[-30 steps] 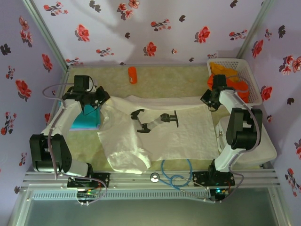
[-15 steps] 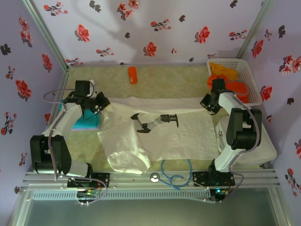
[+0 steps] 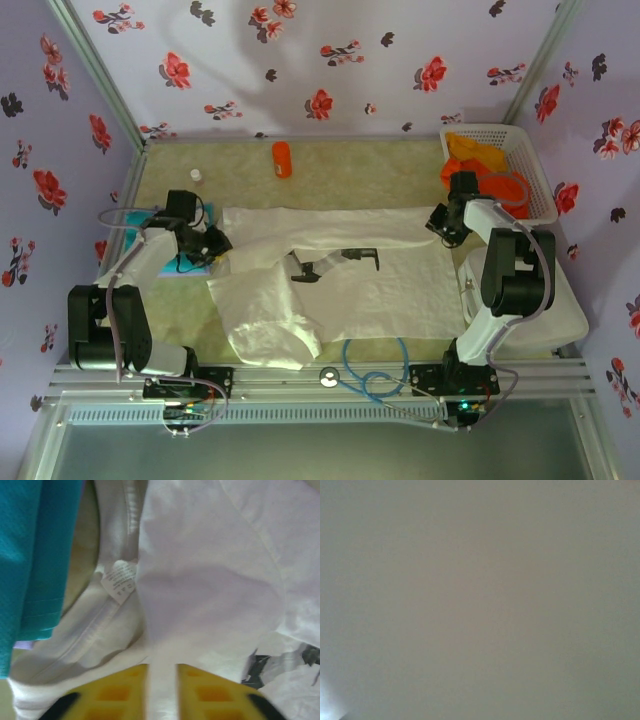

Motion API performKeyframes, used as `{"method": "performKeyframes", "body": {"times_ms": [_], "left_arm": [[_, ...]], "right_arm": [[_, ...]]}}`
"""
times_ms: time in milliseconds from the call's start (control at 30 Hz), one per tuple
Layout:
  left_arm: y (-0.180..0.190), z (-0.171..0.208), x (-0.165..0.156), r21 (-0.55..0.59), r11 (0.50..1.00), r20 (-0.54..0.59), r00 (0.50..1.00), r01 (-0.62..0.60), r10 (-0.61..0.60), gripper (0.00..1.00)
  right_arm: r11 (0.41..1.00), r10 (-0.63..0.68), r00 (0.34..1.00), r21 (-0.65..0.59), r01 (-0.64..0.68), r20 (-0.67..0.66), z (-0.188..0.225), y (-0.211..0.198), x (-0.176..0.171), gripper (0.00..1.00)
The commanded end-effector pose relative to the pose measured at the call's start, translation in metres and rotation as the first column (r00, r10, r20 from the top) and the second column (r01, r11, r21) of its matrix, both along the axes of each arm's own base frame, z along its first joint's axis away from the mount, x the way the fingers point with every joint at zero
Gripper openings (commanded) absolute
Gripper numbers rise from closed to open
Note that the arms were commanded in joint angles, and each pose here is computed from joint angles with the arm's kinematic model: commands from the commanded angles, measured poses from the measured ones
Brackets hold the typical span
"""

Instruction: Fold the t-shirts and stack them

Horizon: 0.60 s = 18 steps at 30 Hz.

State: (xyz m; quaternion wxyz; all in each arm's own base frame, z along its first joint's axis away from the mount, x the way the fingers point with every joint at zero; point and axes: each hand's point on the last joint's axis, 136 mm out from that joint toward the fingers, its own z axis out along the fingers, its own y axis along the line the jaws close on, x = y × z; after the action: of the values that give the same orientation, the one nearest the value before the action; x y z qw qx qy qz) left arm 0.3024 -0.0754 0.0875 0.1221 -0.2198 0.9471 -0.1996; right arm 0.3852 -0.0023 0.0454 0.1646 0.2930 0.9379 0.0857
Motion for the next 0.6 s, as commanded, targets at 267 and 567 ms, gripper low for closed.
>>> {"method": "performKeyframes", "body": {"times_ms": [267, 567], "left_arm": [[0.016, 0.045, 0.070, 0.110, 0.994, 0.161, 0.986, 0.012, -0.029, 0.40], [-0.028, 0.024, 0.140, 0.010, 0.996, 0.175, 0.981, 0.088, -0.088, 0.37]], "right_arm": [[0.994, 0.096, 0.991, -0.067, -0.090, 0.093, 0.050, 0.019, 0.015, 0.63], [0.989, 0.150, 0.978, -0.031, -0.147, 0.147, 0.045, 0.049, 0.054, 0.67]]}}
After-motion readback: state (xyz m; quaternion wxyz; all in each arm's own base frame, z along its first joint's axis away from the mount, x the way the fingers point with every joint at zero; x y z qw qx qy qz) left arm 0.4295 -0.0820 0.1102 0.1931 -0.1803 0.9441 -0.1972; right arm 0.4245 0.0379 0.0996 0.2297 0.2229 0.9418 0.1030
